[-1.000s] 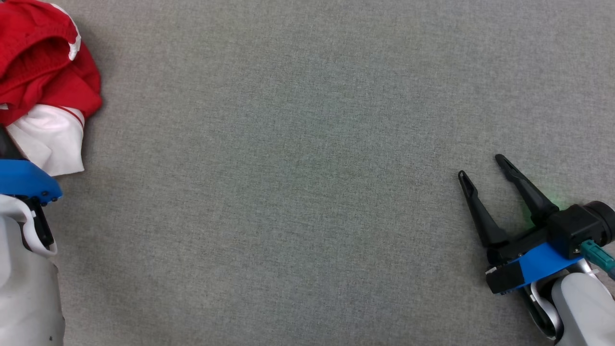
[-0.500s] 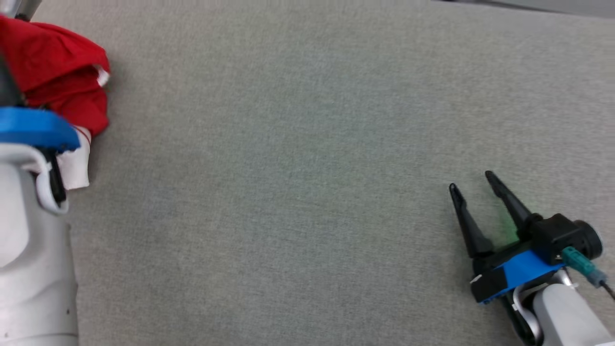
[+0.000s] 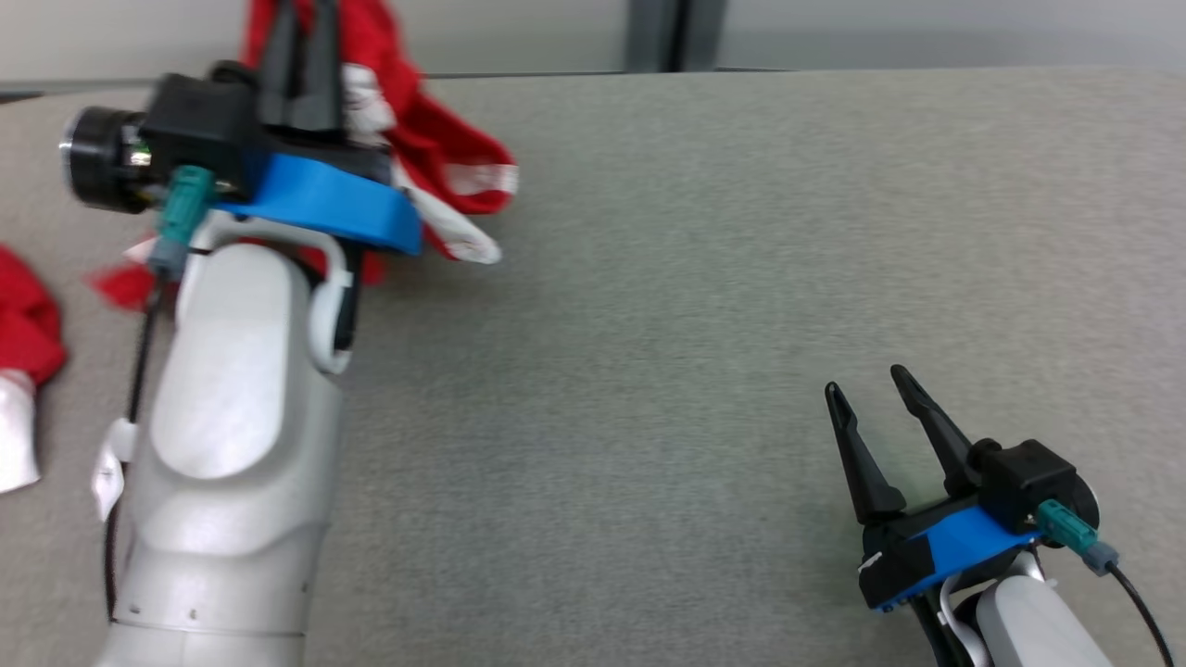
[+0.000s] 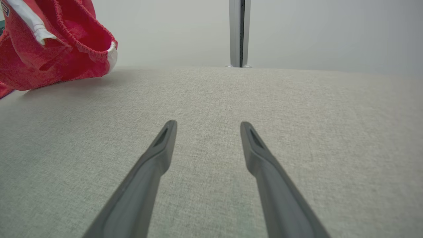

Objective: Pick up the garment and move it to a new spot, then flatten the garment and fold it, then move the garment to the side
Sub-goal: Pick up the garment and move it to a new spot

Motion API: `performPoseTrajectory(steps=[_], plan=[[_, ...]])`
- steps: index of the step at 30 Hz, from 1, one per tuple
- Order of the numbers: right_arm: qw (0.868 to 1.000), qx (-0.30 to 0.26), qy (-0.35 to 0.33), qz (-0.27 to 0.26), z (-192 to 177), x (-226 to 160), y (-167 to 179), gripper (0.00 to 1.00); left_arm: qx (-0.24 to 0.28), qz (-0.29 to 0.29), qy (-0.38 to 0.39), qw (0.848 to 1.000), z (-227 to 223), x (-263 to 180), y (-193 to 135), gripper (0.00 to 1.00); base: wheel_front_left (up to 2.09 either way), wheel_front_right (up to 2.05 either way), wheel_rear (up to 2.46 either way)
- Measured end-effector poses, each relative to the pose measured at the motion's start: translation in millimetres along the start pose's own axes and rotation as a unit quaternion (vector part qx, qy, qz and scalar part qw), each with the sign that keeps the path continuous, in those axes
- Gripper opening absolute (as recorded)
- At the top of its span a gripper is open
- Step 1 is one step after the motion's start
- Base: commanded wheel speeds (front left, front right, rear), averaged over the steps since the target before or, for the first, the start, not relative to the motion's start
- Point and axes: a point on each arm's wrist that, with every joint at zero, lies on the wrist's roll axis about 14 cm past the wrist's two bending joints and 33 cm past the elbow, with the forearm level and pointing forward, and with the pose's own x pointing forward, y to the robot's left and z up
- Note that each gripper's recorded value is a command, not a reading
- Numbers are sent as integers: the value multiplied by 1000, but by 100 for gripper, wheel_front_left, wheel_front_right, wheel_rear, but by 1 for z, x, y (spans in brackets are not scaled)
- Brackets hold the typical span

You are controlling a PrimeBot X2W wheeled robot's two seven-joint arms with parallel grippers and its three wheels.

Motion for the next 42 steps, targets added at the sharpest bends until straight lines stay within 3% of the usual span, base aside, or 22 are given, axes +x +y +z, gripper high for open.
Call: performPoseTrajectory(steps=[4,11,15,16,17,18,19,29,35,42], plan=[[1000,2,-4,-29,5,-18,-13,100,-43,-83,-14,996,9,6,-66,0,0,0,0],[998,1,-19,-62,17,-39,-28,100,-107,-203,-6,973,14,-14,-173,0,0,0,0],[997,2,-22,-69,19,-43,-31,100,-115,-213,29,970,-5,-29,-194,0,0,0,0],[997,3,-23,-70,19,-43,-31,100,-114,-207,35,971,-9,-30,-192,0,0,0,0],[997,4,-24,-69,20,-41,-31,100,-107,-193,45,974,-16,-32,-185,42,0,0,0],[997,4,-25,-68,20,-40,-30,100,-106,-187,50,975,-19,-34,-182,66,0,0,0],[998,4,-25,-66,20,-39,-29,100,-104,-181,58,976,-24,-38,-178,100,0,0,0],[998,4,-46,-42,34,-28,-14,100,-76,-54,100,991,-54,-76,-99,100,0,0,0],[998,1,-60,-35,43,-33,-5,100,-61,29,127,990,-67,-122,-47,100,0,0,0],[998,2,-63,-30,44,-47,5,100,-63,56,155,984,-75,-171,-31,100,0,0,0]])
